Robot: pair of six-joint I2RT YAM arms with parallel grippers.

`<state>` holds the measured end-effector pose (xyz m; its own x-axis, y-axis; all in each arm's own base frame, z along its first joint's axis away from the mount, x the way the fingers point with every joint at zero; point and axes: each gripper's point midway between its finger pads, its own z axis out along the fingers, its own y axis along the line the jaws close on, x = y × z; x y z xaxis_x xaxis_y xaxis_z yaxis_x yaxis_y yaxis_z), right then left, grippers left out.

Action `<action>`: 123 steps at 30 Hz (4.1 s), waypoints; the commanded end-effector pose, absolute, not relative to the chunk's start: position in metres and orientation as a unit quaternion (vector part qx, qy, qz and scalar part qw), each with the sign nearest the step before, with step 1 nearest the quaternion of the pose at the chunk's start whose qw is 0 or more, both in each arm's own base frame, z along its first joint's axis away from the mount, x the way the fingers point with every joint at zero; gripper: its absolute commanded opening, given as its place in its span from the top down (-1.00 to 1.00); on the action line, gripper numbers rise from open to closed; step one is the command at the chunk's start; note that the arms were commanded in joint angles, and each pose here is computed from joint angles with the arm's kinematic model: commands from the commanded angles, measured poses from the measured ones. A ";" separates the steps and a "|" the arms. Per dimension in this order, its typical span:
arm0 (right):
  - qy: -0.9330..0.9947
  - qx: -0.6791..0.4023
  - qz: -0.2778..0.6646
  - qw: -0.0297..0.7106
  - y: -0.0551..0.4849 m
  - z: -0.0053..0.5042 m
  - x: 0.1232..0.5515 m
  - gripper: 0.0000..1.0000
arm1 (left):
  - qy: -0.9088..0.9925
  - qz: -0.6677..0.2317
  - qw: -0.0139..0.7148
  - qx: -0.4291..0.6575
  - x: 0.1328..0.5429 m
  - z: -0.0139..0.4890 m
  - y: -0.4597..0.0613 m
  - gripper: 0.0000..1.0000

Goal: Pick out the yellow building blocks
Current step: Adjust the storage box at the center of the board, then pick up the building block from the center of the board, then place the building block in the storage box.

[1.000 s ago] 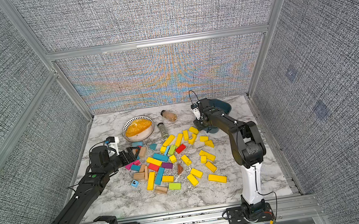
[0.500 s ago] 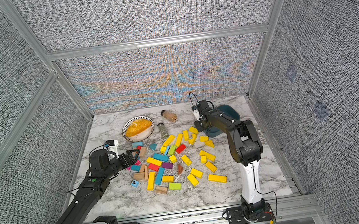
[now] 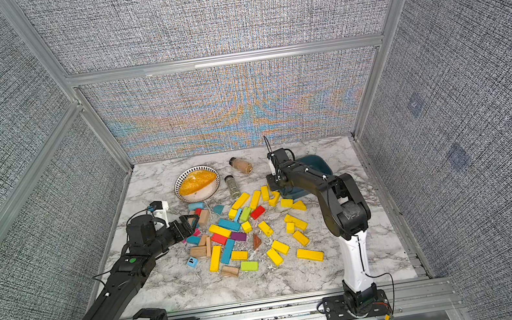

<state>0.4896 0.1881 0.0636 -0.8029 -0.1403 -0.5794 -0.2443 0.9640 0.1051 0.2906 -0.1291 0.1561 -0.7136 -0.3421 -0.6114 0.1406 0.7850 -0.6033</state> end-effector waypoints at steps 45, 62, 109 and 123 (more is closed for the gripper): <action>0.917 -0.051 0.187 0.348 0.166 0.130 0.396 -0.19 | 0.997 0.006 0.055 0.062 0.161 0.031 -0.176 -0.07; 0.920 -0.035 0.184 0.343 0.151 0.124 0.392 -0.20 | 0.996 -0.004 0.031 0.083 0.173 0.004 -0.184 0.16; 0.814 -0.158 0.494 0.262 0.357 0.193 0.271 0.26 | 0.889 -0.322 0.287 0.155 0.213 0.161 -0.278 1.00; 0.823 -0.121 0.471 0.295 0.339 0.196 0.302 1.00 | 0.888 -0.292 0.331 0.134 0.227 0.172 -0.266 -0.35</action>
<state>0.2890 0.3475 0.1860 -0.8234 0.0378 -0.5663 -0.4703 0.5131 0.7180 0.2186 -0.2679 0.1598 -0.7814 0.0684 -0.6203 0.4258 0.7850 -0.4499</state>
